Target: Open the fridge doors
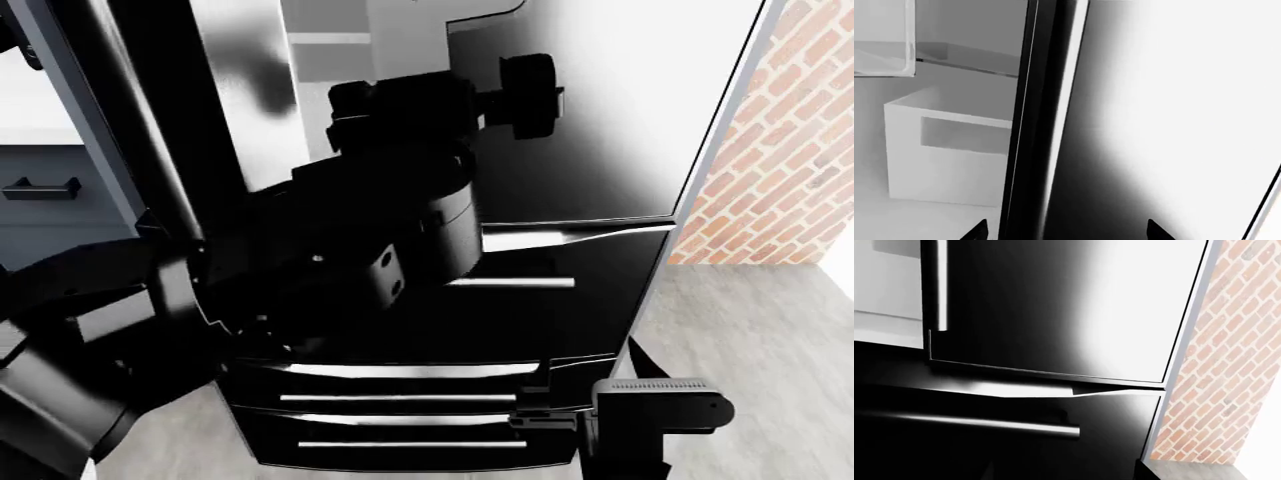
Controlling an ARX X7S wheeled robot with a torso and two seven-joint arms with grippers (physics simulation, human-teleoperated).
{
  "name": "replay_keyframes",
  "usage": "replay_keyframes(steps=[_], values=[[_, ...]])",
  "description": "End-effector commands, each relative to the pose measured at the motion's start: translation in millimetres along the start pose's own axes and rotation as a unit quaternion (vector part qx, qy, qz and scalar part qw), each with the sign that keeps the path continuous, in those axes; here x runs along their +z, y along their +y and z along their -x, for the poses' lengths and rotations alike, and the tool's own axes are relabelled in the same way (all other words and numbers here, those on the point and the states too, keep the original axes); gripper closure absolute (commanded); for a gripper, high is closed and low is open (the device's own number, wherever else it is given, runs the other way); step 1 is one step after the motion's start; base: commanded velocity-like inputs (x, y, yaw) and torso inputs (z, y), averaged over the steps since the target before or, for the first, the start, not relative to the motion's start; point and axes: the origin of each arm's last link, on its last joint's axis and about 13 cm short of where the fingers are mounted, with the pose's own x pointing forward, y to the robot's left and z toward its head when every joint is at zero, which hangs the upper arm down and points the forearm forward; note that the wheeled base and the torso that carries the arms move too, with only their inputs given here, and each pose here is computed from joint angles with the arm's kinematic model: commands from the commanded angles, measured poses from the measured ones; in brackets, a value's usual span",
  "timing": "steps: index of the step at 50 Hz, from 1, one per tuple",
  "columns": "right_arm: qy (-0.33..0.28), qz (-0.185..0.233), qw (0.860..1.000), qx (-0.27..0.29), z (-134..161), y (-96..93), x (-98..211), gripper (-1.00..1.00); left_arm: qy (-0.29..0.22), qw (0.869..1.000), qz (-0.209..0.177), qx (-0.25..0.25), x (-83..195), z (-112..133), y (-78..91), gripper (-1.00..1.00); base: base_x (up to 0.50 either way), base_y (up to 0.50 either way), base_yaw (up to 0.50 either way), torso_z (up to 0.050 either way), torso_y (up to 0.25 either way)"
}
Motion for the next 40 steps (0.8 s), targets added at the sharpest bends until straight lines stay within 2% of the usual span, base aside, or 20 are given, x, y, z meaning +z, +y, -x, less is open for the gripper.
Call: replay_keyframes(steps=[1,2,6,9,21,22,26,40], values=[[-0.004,0.000,1.000,-0.003,-2,-0.6,1,-1.00,-0.015,0.999,0.029,0.010,9,-23,-8.3,-1.00,0.00,0.00,0.00,0.000,0.000],[-0.005,-0.001,1.000,-0.002,-2,-0.6,1,-1.00,-0.013,0.999,0.026,0.017,16,-27,-9.6,-1.00,0.00,0.00,0.00,0.000,0.000],[-0.005,0.000,1.000,-0.001,-2,-0.2,1,-1.00,-0.007,0.999,0.024,0.033,8,-36,-7.9,-1.00,0.00,0.00,0.00,0.000,0.000],[-0.005,0.000,1.000,-0.001,-2,-0.3,1,-1.00,-0.005,0.999,0.019,0.048,13,-40,-9.1,-1.00,0.00,0.00,0.00,0.000,0.000],[-0.007,-0.001,1.000,0.001,-2,-0.6,2,-1.00,0.000,0.995,0.004,0.096,1,-65,-1.5,-1.00,0.00,0.00,0.00,0.000,0.000],[-0.007,-0.001,1.000,0.001,-2,-0.6,2,-1.00,0.001,0.995,0.003,0.103,8,-67,-1.6,-1.00,0.00,0.00,0.00,0.000,0.000],[-0.007,-0.001,1.000,0.002,-2,-0.4,2,-1.00,0.004,0.994,0.003,0.113,-1,-72,4.1,-1.00,0.00,0.00,0.00,0.000,0.000],[-0.007,-0.001,1.000,0.005,-2,0.5,1,-1.00,-0.003,0.991,-0.004,0.137,-1,-83,16.6,-1.00,0.00,0.00,0.00,0.000,0.000]])
